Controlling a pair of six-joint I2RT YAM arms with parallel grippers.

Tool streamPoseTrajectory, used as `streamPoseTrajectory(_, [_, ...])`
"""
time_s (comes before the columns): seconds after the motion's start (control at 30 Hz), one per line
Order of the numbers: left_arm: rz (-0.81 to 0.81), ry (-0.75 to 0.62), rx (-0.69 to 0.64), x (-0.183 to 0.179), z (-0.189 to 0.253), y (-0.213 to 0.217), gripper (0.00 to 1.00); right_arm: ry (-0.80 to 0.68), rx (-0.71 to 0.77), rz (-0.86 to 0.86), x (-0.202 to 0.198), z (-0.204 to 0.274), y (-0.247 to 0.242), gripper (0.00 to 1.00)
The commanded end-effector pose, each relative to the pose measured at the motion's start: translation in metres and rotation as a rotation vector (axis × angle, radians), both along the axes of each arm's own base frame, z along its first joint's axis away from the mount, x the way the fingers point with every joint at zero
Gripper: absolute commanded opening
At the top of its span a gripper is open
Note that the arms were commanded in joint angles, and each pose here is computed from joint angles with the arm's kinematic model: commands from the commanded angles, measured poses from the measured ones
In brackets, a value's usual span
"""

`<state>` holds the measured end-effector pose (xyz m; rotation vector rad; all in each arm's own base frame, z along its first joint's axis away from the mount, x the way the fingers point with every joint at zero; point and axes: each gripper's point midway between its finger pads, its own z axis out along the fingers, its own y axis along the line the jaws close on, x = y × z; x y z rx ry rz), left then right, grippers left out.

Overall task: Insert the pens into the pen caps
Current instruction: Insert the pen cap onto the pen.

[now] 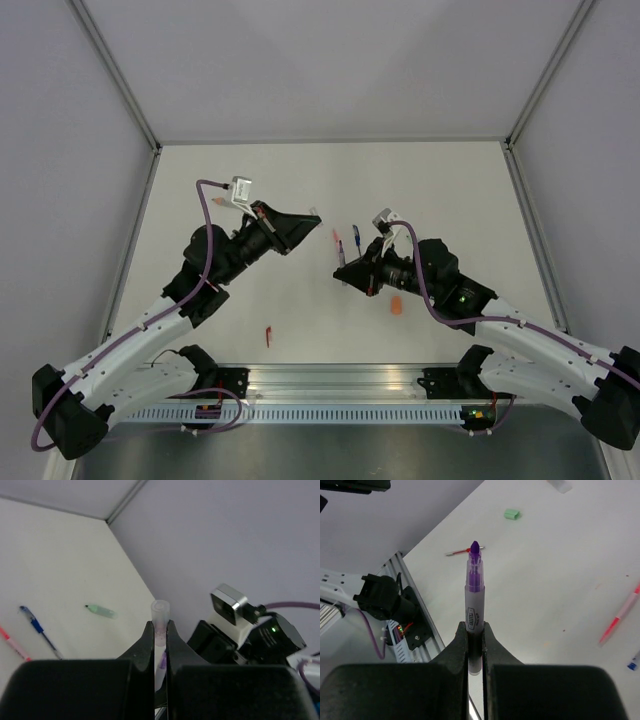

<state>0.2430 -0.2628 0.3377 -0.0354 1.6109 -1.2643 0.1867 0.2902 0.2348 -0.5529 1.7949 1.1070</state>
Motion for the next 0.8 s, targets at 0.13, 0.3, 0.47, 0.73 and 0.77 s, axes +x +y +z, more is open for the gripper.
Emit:
streamPoseTrajectory(0.13, [-0.286,-0.367,0.019,-0.056,0.03,-0.017,0.02,-0.035,0.143,0.195,-0.026,0.027,0.022,0.0])
streamPoseTrajectory(0.3, [-0.316,-0.397,0.016,-0.061,0.026,-0.02,0.02,-0.052,0.156,0.204,-0.03,0.031,0.021,0.0])
streamPoseTrajectory(0.47, [-0.323,-0.397,0.014,-0.06,0.024,-0.022,0.02,-0.049,0.16,0.22,-0.034,0.031,0.024,0.0])
streamPoseTrajectory(0.73, [-0.326,-0.368,0.01,-0.056,0.019,-0.026,0.02,-0.056,0.169,0.222,-0.037,0.035,0.022,0.0])
streamPoseTrajectory(0.77, [-0.32,-0.366,0.011,-0.055,0.019,-0.025,0.02,-0.058,0.17,0.222,-0.037,0.035,0.022,0.0])
